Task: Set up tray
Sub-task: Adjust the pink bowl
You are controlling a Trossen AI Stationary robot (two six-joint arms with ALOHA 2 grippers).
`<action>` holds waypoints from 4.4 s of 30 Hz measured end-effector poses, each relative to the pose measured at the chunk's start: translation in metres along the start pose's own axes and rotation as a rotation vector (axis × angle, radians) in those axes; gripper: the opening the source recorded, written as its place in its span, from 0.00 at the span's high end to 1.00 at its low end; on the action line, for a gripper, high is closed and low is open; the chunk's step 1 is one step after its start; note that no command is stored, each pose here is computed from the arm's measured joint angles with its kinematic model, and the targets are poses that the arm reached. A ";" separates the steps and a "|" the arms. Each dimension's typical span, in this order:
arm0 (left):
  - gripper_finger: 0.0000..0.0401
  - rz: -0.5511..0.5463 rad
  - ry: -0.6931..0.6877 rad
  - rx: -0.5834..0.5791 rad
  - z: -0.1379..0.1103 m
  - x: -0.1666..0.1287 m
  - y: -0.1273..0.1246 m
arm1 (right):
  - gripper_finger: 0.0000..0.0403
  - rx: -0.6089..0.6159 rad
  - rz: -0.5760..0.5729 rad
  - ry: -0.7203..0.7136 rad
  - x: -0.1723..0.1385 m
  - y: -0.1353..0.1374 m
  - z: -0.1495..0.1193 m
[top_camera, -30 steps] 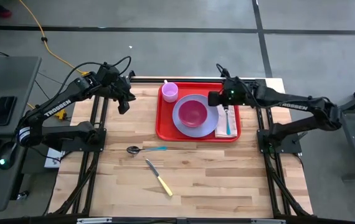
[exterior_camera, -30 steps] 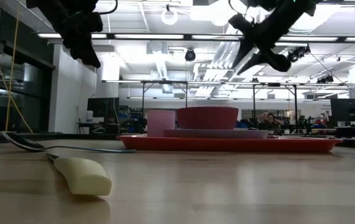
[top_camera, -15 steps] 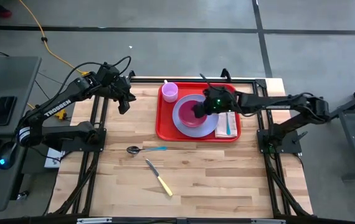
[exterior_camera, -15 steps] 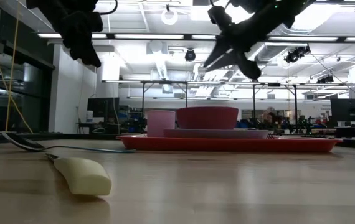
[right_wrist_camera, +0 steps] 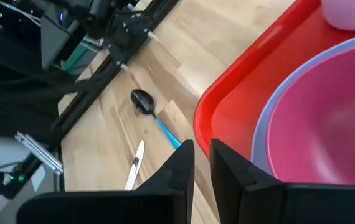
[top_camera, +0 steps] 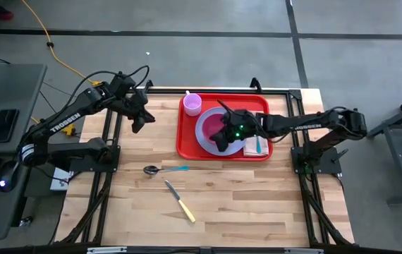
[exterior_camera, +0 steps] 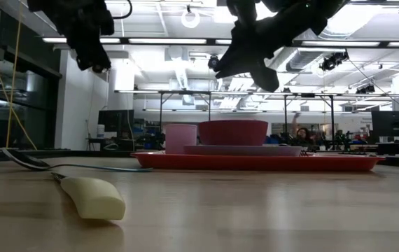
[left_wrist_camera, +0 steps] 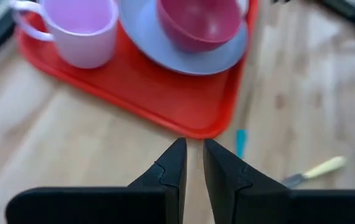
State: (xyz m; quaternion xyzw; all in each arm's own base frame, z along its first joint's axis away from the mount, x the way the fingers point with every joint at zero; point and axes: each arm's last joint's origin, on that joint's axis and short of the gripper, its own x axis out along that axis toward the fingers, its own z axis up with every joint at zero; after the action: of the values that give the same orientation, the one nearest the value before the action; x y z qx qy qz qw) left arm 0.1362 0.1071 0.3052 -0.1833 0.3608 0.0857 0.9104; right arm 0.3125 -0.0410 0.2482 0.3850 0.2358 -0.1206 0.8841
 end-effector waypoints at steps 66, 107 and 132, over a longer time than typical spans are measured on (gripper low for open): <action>0.79 -0.210 0.019 -0.246 0.036 0.095 -0.063 | 0.93 -0.343 -0.255 0.361 -0.023 -0.078 0.010; 0.79 -0.213 0.002 -0.236 0.037 0.095 -0.063 | 0.93 -0.523 -0.358 0.505 -0.006 -0.075 0.030; 0.79 -0.211 0.001 -0.238 0.037 0.095 -0.063 | 0.93 -0.545 -0.425 0.542 -0.009 -0.078 0.028</action>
State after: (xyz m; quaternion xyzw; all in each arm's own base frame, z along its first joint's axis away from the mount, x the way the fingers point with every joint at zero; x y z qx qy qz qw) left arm 0.2466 0.0664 0.2820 -0.3267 0.3275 0.0316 0.8860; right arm 0.2833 -0.1140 0.2204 0.0985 0.5563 -0.1279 0.8151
